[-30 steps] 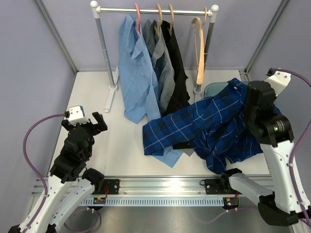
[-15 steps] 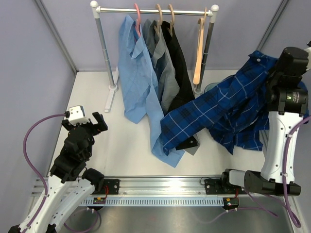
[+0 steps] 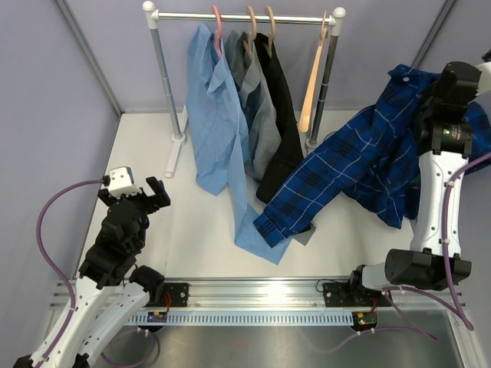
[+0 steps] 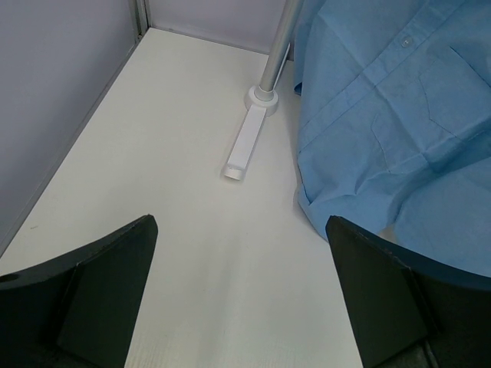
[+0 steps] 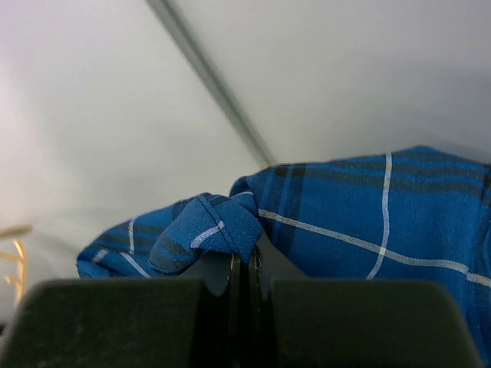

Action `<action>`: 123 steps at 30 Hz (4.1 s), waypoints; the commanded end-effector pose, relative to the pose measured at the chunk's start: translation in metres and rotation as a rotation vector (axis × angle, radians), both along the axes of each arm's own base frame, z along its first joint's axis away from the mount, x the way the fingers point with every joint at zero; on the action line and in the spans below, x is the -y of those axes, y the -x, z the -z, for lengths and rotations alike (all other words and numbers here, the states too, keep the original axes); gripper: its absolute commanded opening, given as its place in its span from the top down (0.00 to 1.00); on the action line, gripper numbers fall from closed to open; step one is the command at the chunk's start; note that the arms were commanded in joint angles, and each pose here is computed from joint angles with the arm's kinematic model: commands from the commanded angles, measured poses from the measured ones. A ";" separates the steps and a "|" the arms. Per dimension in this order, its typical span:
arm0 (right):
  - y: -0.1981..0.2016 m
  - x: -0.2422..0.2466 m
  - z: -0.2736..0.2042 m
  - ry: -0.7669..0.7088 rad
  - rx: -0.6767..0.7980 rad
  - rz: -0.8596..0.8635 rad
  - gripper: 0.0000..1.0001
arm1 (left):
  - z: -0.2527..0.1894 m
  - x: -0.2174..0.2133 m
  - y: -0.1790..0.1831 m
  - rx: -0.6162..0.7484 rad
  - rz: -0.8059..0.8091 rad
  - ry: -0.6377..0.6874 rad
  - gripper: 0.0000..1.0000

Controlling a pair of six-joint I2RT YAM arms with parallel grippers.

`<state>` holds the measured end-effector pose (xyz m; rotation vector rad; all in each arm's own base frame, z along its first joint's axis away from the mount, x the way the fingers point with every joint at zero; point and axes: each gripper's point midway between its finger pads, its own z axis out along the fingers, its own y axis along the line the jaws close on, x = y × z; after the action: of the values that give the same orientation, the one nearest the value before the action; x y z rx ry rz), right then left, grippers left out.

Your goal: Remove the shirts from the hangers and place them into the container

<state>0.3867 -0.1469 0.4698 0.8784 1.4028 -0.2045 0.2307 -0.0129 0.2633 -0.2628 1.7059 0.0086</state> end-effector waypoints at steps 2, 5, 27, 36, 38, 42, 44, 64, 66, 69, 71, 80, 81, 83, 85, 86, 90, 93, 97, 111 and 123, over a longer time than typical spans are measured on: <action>-0.039 -0.006 0.075 -0.117 -0.059 -0.056 1.00 | -0.011 0.002 -0.003 0.049 0.002 0.040 0.01; -0.053 -0.004 0.152 -0.213 -0.185 -0.053 1.00 | -0.010 0.003 -0.003 0.045 0.008 0.041 0.01; -0.051 0.007 0.383 -0.632 -0.710 0.012 0.74 | -0.010 0.005 -0.003 0.046 0.018 0.047 0.01; -0.017 0.002 0.238 -0.395 -0.410 -0.044 0.30 | -0.010 0.005 -0.004 0.044 0.019 0.049 0.01; -0.005 -0.018 0.225 -0.380 -0.386 -0.107 0.22 | -0.010 0.005 -0.003 0.043 0.014 0.050 0.01; 0.008 -0.071 0.224 -0.357 -0.394 -0.261 0.15 | -0.009 0.004 -0.003 0.043 0.013 0.050 0.01; 0.018 -0.108 0.233 -0.351 -0.410 -0.344 0.09 | -0.010 0.004 -0.003 0.045 0.013 0.050 0.01; 0.027 -0.244 0.320 -0.534 -0.466 -0.526 0.01 | -0.009 0.006 -0.004 0.043 0.024 0.056 0.01; 0.023 -0.247 0.326 -0.546 -0.477 -0.530 0.00 | -0.010 0.007 -0.004 0.044 0.026 0.057 0.01; 0.019 -0.250 0.333 -0.554 -0.482 -0.533 0.07 | -0.010 0.007 -0.004 0.044 0.027 0.057 0.01; 0.018 -0.249 0.335 -0.549 -0.481 -0.524 0.19 | -0.010 0.007 -0.004 0.044 0.026 0.057 0.01; 0.016 -0.221 0.315 -0.430 -0.499 -0.420 1.00 | -0.009 0.007 -0.004 0.041 0.029 0.055 0.01; 0.016 -0.215 0.305 -0.404 -0.492 -0.403 1.00 | -0.009 0.007 -0.004 0.039 0.029 0.054 0.01; 0.011 -0.188 0.275 -0.324 -0.464 -0.324 1.00 | -0.008 0.008 -0.005 0.037 0.029 0.053 0.01; 0.005 -0.164 0.243 -0.274 -0.415 -0.283 1.00 | -0.008 0.008 -0.004 0.038 0.030 0.054 0.01; 0.002 -0.138 0.232 -0.279 -0.389 -0.228 1.00 | -0.008 0.008 -0.005 0.036 0.032 0.053 0.01; -0.008 -0.066 0.189 -0.262 -0.298 -0.094 1.00 | -0.008 0.008 -0.005 0.038 0.033 0.054 0.01; -0.017 -0.023 0.159 -0.220 -0.254 0.011 1.00 | -0.008 0.008 -0.005 0.038 0.032 0.054 0.01; -0.030 0.015 0.163 -0.246 -0.236 0.115 1.00 | -0.008 0.008 -0.005 0.037 0.033 0.055 0.01; -0.079 0.042 0.291 -0.373 -0.493 0.166 1.00 | -0.007 0.009 -0.005 0.031 0.036 0.053 0.01; -0.074 0.018 0.412 -0.526 -0.893 0.049 0.80 | -0.008 0.011 -0.005 0.034 0.043 0.059 0.01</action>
<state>0.4587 -0.1646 0.0298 1.3753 2.3055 -0.3099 0.2327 -0.0203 0.2611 -0.2469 1.7201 -0.0365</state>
